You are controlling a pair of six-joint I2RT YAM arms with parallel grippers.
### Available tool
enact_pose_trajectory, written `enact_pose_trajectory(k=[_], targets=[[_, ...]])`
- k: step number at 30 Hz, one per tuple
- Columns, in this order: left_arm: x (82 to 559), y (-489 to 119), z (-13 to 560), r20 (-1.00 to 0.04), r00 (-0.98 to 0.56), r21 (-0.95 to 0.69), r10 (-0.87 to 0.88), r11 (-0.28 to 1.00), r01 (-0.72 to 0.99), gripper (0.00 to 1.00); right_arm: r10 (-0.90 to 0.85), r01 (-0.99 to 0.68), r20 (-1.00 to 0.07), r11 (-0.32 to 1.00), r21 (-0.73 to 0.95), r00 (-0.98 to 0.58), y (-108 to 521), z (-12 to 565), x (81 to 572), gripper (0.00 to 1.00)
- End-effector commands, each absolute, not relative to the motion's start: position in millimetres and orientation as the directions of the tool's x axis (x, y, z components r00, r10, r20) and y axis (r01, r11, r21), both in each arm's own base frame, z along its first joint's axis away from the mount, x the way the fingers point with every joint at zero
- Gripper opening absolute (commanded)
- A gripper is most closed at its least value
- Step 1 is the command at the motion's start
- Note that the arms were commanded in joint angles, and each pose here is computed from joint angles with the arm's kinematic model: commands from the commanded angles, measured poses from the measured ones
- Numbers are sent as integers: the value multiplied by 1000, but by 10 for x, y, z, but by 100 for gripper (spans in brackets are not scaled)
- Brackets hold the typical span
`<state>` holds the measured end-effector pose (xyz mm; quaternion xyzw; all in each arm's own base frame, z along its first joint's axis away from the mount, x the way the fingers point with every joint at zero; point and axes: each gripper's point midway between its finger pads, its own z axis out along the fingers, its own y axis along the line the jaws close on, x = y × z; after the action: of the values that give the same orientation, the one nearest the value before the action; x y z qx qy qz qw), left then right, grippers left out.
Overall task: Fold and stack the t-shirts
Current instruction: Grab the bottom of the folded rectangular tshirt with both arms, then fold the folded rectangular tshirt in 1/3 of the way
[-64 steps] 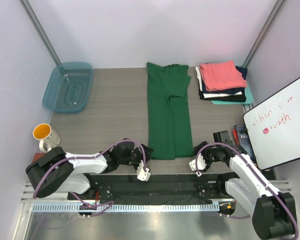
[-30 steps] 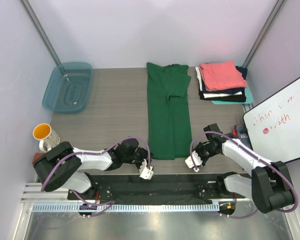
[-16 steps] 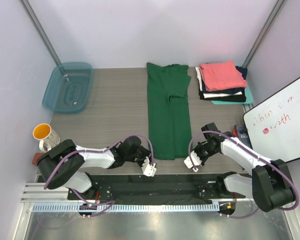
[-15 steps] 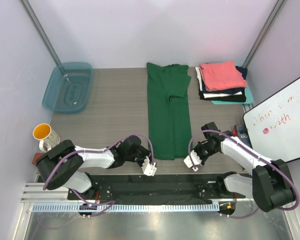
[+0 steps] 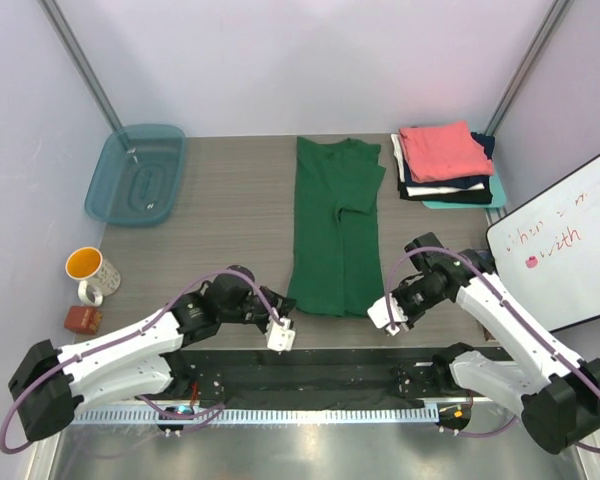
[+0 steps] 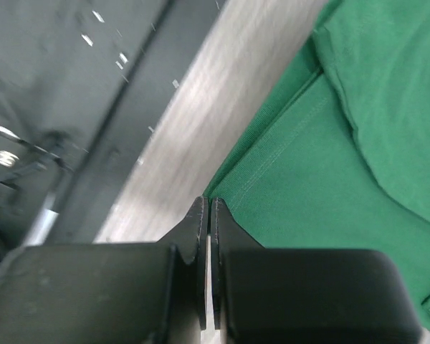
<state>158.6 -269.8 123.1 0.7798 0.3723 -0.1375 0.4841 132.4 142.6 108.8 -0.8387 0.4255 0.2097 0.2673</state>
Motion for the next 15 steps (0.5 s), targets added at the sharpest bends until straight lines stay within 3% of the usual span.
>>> enact_pose_trajectory(k=[1, 8, 15], targets=[[1232, -2547, 1234, -639, 644, 551, 421, -333, 765, 0, -597, -875, -671, -454, -169, 440, 1444, 1376, 955, 1], [952, -2449, 1525, -709, 612, 517, 350, -331, 789, 0, -553, -880, -722, -445, -166, 416, 1497, 1647, 711, 1], [1052, -2447, 1676, -637, 696, 612, 332, -330, 718, 0, -561, -878, -692, -412, -243, 454, 1621, 1685, 1021, 1]])
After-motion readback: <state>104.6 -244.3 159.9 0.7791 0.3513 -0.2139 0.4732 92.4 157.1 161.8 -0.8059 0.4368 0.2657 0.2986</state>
